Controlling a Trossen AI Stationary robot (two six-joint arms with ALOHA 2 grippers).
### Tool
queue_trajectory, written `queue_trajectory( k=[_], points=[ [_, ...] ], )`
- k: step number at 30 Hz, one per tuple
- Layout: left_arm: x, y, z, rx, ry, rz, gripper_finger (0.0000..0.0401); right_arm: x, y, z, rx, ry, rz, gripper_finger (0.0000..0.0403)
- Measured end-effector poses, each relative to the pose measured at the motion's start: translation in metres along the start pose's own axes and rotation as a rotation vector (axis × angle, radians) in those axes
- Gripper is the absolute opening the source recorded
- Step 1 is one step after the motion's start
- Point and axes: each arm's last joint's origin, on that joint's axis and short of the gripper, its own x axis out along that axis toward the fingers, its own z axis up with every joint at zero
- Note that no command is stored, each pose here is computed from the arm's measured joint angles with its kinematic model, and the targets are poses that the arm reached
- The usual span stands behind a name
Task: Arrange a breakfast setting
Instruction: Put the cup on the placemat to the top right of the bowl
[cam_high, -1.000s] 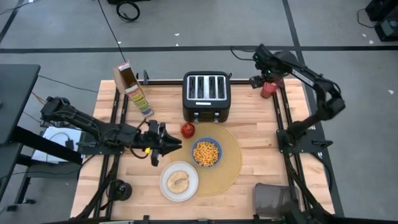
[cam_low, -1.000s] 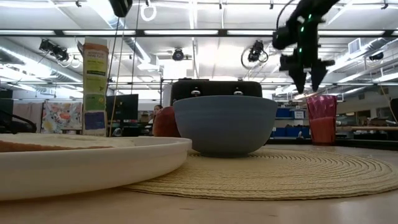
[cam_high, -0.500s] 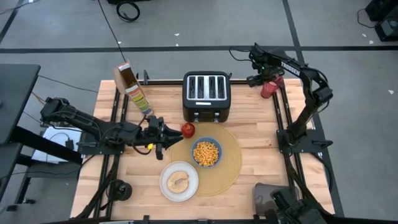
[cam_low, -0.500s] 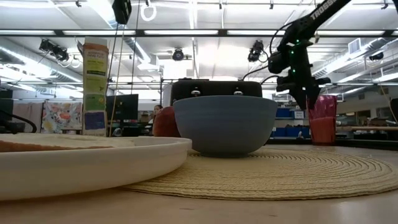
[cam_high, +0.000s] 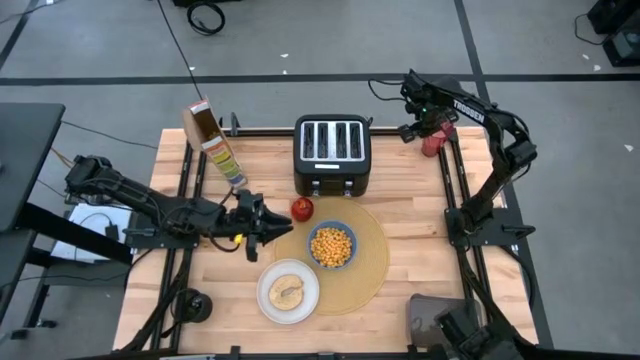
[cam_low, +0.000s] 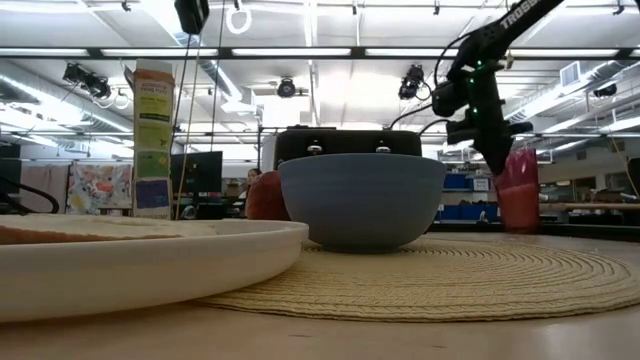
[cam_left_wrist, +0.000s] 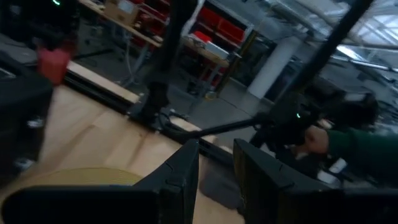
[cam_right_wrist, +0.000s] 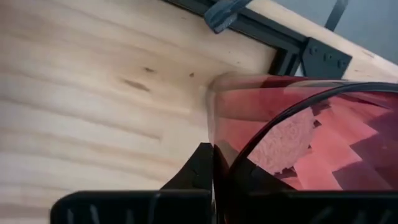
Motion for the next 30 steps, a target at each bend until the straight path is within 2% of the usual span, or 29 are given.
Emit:
queue_trajectory(
  k=[4, 8, 13, 18, 20, 24, 30],
  points=[
    [-0.005, -0.007, -0.001, -0.004, 0.014, -0.036, 0.0107, -0.022, 0.004, -0.014, -0.072, -0.027, -0.017, 0.001],
    [-0.01, -0.012, -0.003, 0.0, 0.029, -0.058, 0.0107, -0.061, 0.019, -0.044, -0.245, -0.089, -0.001, 0.001],
    [-0.014, -0.014, 0.0, -0.003, 0.023, -0.076, 0.0107, -0.102, 0.051, -0.111, -0.559, -0.108, 0.116, 0.001],
    [-0.021, -0.015, 0.008, -0.015, -0.003, -0.091, 0.0107, -0.129, 0.084, -0.178, -0.806, -0.165, 0.33, 0.001],
    [-0.023, -0.016, 0.01, -0.009, -0.013, -0.101, 0.0107, -0.135, 0.096, -0.202, -0.908, -0.17, 0.372, 0.001],
    [-0.025, -0.018, 0.011, 0.019, -0.022, -0.113, 0.0107, -0.137, 0.124, -0.239, -1.065, -0.208, 0.366, 0.001],
    [-0.025, -0.018, 0.011, 0.018, -0.02, -0.111, 0.0107, -0.122, 0.176, -0.265, -1.33, -0.266, 0.319, 0.001]
  ],
)
